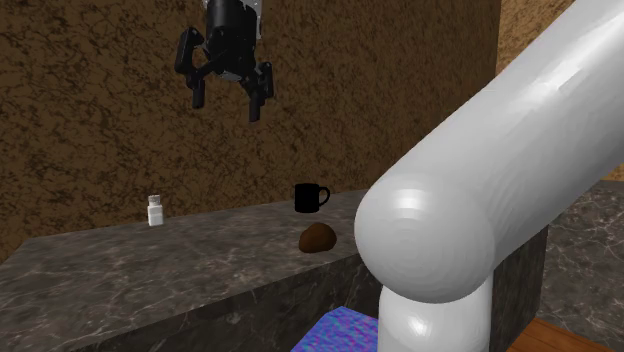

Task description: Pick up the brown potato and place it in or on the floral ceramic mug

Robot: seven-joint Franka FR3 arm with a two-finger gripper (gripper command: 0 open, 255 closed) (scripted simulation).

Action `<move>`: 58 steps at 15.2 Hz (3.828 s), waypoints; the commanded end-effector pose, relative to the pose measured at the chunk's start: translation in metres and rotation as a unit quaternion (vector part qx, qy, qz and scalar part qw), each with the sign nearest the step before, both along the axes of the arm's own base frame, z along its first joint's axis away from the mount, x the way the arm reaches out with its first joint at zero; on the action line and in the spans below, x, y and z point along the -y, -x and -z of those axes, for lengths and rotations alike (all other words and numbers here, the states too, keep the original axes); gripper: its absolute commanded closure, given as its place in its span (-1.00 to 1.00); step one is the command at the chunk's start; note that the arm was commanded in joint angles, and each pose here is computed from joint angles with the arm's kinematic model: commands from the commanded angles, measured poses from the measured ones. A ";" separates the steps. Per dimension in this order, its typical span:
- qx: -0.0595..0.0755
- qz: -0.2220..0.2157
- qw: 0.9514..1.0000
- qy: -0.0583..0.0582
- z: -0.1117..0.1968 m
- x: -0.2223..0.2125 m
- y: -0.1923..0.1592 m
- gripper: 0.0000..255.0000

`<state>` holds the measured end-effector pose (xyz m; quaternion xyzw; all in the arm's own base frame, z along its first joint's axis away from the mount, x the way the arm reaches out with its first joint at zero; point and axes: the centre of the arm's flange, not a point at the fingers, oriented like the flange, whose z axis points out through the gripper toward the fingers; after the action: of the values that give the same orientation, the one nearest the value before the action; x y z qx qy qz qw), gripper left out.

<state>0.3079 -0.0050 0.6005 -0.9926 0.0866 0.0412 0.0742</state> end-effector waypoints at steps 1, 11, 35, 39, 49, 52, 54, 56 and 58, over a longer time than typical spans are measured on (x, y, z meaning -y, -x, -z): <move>0.000 0.000 1.000 0.000 0.000 0.000 0.000 -1.00; -0.018 -0.234 0.971 0.053 0.101 0.053 0.017 -1.00; -0.043 -0.567 0.813 0.129 0.285 0.168 -0.005 -1.00; -0.043 -0.567 0.813 0.129 0.285 0.168 -0.005 -1.00; -0.043 -0.567 0.813 0.129 0.285 0.168 -0.005 1.00; -0.043 -0.567 0.813 0.129 0.285 0.168 -0.005 1.00; -0.043 -0.567 0.813 0.129 0.275 0.168 -0.005 1.00; -0.043 -0.567 0.813 0.129 0.264 0.168 -0.005 1.00; -0.043 -0.567 0.813 0.129 0.253 0.168 -0.005 1.00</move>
<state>0.3140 -0.1740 0.3426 -0.8635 -0.4839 0.1064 -0.0947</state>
